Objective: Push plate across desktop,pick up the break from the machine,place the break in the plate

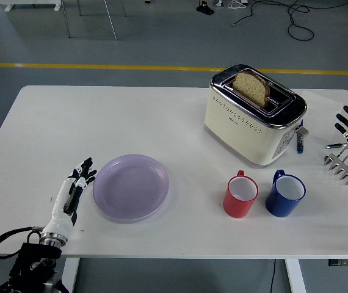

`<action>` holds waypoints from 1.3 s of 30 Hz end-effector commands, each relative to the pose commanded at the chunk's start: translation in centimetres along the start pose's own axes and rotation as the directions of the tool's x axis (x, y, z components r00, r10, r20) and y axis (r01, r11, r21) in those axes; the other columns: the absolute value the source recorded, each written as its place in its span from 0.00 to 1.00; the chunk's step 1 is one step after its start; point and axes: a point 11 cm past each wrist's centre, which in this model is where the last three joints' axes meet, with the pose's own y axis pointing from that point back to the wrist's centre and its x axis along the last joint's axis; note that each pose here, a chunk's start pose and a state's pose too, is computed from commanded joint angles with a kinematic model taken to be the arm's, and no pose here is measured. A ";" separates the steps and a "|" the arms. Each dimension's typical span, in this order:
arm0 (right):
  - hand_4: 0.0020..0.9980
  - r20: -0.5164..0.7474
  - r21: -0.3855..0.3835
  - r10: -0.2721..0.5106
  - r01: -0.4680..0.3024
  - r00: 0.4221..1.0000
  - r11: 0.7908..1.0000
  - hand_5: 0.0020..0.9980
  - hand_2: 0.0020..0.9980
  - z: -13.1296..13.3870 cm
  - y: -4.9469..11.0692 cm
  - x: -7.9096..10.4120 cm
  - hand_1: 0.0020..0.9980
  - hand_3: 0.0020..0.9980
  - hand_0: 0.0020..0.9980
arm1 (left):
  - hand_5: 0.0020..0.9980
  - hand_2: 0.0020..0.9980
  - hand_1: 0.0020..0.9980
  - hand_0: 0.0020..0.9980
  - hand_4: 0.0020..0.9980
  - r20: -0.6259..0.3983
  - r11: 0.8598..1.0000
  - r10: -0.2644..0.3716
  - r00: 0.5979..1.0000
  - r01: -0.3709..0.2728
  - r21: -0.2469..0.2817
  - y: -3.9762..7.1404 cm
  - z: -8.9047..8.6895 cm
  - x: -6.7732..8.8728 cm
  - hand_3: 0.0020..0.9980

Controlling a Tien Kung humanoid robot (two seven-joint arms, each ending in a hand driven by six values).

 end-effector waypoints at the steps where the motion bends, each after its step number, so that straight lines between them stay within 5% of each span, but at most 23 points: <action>1: 0.60 0.001 0.002 0.000 0.000 1.000 1.000 0.67 0.87 0.0 0.0 0.0 0.85 0.86 0.95 | 1.00 0.97 0.89 0.85 0.57 0.000 1.000 -0.003 1.000 0.003 -0.001 -0.1 0.1 -0.1 0.94; 19: 0.60 -0.005 -0.003 -0.006 0.006 1.000 1.000 0.67 0.87 0.0 -0.1 -0.1 0.85 0.86 0.95 | 1.00 0.97 0.89 0.85 0.57 0.004 0.999 0.040 0.999 -0.040 -0.031 0.3 0.5 0.2 0.94; 39: 0.60 -0.006 -0.044 0.008 -0.009 1.000 0.999 0.67 0.87 1.5 0.9 0.5 0.85 0.86 0.95 | 1.00 0.97 0.90 0.86 0.57 0.010 0.999 0.027 1.000 -0.028 0.035 1.4 -1.5 -0.3 0.94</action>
